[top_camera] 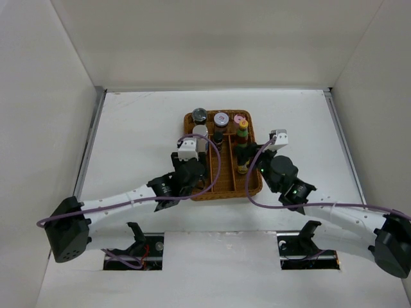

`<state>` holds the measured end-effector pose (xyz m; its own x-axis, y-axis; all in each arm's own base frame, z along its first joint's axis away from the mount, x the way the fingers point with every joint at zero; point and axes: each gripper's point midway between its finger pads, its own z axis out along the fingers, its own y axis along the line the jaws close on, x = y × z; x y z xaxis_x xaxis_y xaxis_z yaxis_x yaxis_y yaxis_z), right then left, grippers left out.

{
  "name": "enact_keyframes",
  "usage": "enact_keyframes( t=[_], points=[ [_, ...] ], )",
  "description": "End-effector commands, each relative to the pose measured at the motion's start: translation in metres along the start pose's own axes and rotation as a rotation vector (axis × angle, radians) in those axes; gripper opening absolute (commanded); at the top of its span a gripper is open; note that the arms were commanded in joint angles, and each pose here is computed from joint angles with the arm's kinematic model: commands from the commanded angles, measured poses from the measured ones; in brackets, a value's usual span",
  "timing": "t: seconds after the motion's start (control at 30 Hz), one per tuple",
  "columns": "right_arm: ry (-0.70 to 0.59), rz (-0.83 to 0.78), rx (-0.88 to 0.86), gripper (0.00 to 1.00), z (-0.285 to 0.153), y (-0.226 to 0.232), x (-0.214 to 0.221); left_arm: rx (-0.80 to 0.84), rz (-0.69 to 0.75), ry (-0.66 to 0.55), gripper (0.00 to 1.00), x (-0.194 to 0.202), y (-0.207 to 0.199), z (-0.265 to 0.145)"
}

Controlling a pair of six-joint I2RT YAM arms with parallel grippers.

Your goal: Organize the condiment bottles

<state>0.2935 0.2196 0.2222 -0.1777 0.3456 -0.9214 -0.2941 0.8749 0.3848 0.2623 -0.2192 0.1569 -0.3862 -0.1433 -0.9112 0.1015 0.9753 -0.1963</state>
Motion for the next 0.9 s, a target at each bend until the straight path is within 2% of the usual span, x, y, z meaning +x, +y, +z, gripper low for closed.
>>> enact_keyframes(
  t=[0.0, 0.13, 0.2, 0.3, 0.33, 0.43, 0.47, 0.53, 0.57, 0.7, 0.87],
  points=[
    [-0.070, 0.050, -0.008, 0.74, -0.002, 0.003, -0.020, 0.044, -0.089, -0.069, 0.40, -0.018, -0.020, 0.008],
    [-0.089, 0.059, -0.010, 0.74, -0.005, 0.002, -0.026, 0.018, -0.043, -0.028, 0.41, 0.006, -0.018, 0.021],
    [-0.098, 0.062, -0.001, 0.74, -0.007, -0.001, -0.028, 0.012, -0.033, -0.018, 0.46, 0.013, -0.016, 0.024],
    [-0.112, 0.068, 0.006, 0.79, -0.008, -0.004, -0.030, 0.010, -0.034, -0.023, 0.64, 0.012, -0.014, 0.023],
    [-0.118, 0.071, 0.007, 0.80, -0.008, -0.004, -0.031, 0.012, -0.043, -0.033, 0.77, 0.008, -0.014, 0.021],
    [-0.128, 0.074, 0.009, 0.82, -0.009, -0.006, -0.033, 0.021, -0.077, -0.072, 1.00, -0.010, -0.011, 0.013],
    [-0.133, 0.076, 0.011, 0.83, -0.010, -0.007, -0.034, 0.023, -0.085, -0.089, 1.00, -0.018, -0.009, 0.010],
    [-0.144, 0.081, 0.016, 0.96, -0.011, -0.008, -0.036, 0.032, -0.106, -0.130, 1.00, -0.036, -0.007, 0.003],
    [-0.150, 0.081, 0.023, 1.00, -0.012, -0.010, -0.037, 0.029, -0.119, -0.155, 1.00, -0.047, -0.004, -0.001],
    [-0.181, 0.084, 0.097, 1.00, -0.013, -0.026, -0.040, -0.007, -0.186, -0.257, 1.00, -0.082, 0.015, -0.019],
    [-0.236, 0.110, 0.155, 1.00, -0.021, -0.043, -0.050, 0.013, -0.275, -0.283, 1.00, -0.092, 0.036, -0.019]
  ],
)
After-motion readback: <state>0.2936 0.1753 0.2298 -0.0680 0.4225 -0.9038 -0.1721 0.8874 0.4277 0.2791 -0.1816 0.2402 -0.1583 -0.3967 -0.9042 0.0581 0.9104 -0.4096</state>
